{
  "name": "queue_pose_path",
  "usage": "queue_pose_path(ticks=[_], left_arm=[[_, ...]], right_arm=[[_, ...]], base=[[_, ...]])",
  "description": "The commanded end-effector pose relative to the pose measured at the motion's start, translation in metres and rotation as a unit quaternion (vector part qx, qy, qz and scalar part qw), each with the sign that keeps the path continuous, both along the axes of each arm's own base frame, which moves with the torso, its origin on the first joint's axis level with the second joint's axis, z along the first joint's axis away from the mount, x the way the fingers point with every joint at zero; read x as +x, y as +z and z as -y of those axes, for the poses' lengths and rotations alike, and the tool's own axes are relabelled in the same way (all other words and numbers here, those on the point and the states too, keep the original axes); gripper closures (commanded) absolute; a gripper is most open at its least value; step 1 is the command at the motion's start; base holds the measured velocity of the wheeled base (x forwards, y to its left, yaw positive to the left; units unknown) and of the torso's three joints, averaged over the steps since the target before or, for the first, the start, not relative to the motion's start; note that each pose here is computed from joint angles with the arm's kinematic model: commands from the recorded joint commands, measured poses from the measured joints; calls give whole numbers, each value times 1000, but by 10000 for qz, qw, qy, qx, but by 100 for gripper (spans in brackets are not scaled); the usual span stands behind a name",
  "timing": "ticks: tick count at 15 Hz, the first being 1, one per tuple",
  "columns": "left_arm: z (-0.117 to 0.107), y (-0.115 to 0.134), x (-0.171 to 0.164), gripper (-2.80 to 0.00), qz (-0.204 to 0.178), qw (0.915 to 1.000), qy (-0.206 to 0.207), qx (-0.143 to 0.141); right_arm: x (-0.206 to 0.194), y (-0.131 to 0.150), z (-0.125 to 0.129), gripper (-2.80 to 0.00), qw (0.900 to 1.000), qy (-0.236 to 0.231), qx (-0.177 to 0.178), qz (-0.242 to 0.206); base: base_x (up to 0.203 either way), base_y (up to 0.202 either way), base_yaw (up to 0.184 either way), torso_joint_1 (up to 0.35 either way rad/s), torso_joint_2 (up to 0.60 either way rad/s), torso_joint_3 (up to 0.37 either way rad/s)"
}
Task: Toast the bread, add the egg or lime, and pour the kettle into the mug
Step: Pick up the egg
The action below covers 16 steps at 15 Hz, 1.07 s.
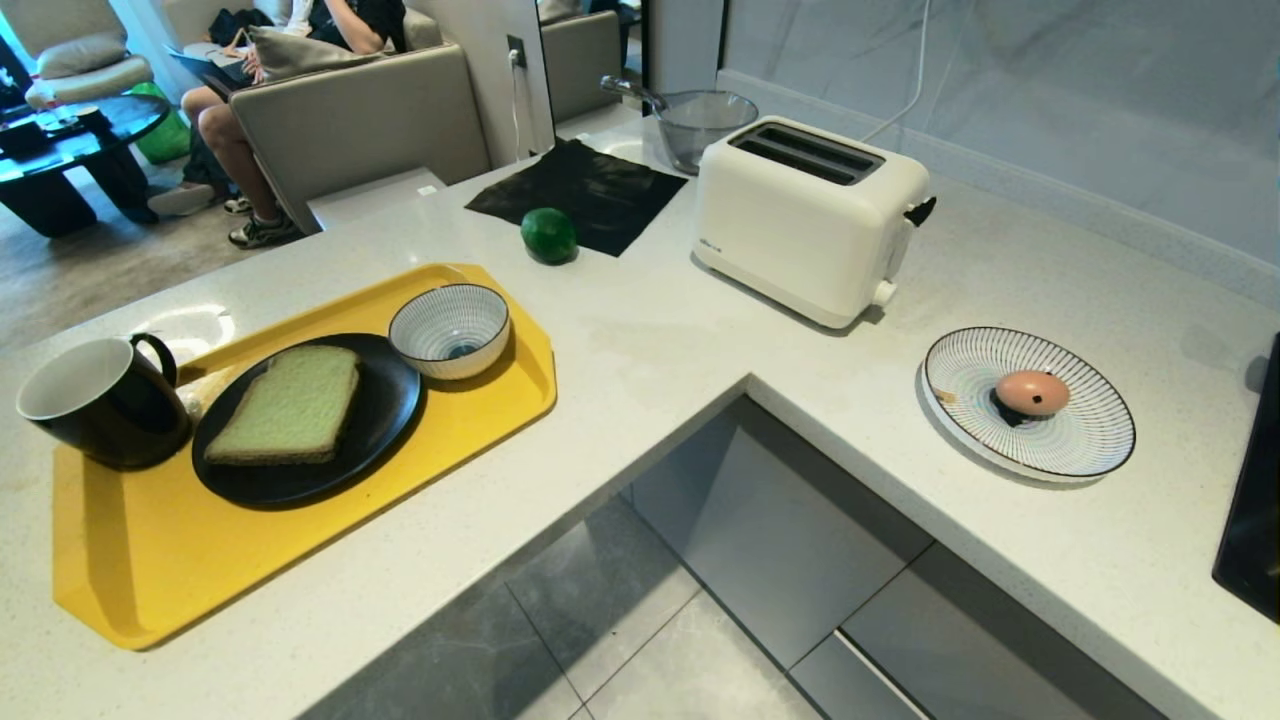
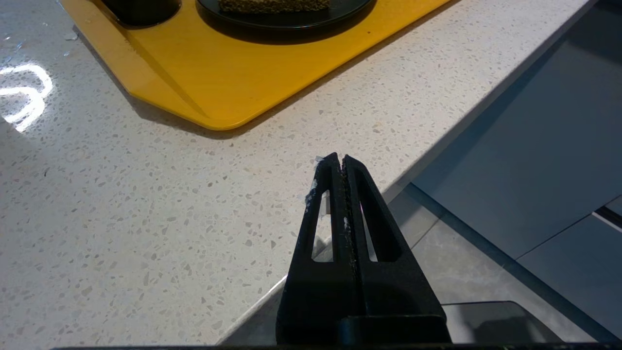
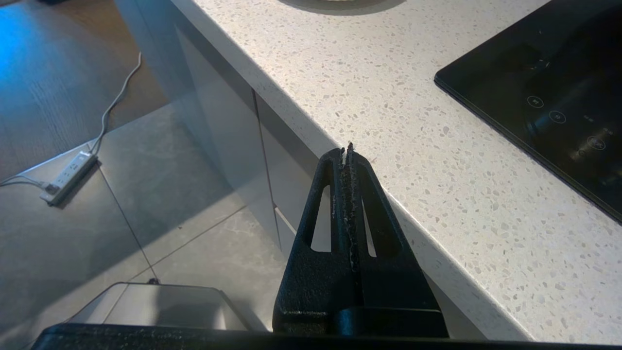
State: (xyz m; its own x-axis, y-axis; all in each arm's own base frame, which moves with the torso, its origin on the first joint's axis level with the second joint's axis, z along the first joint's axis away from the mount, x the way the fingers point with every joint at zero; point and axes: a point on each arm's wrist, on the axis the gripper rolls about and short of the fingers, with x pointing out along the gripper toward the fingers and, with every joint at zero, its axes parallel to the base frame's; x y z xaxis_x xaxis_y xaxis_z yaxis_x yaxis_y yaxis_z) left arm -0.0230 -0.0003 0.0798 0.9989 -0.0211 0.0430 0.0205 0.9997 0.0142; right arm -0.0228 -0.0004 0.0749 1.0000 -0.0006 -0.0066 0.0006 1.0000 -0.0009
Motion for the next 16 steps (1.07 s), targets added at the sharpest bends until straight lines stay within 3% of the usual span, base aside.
queue_pose_path(ticks=[1,16], left_arm=[[0,-5,1,0,-77,10000,-2,2],[0,-5,1,0,-77,10000,-2,2]], right_arm=[[0,0,0,0,10000,-5,4,-5],[0,0,0,0,10000,-20,17,-5]], base=[[0,0,0,0,0,0],[0,0,0,0,0,0]])
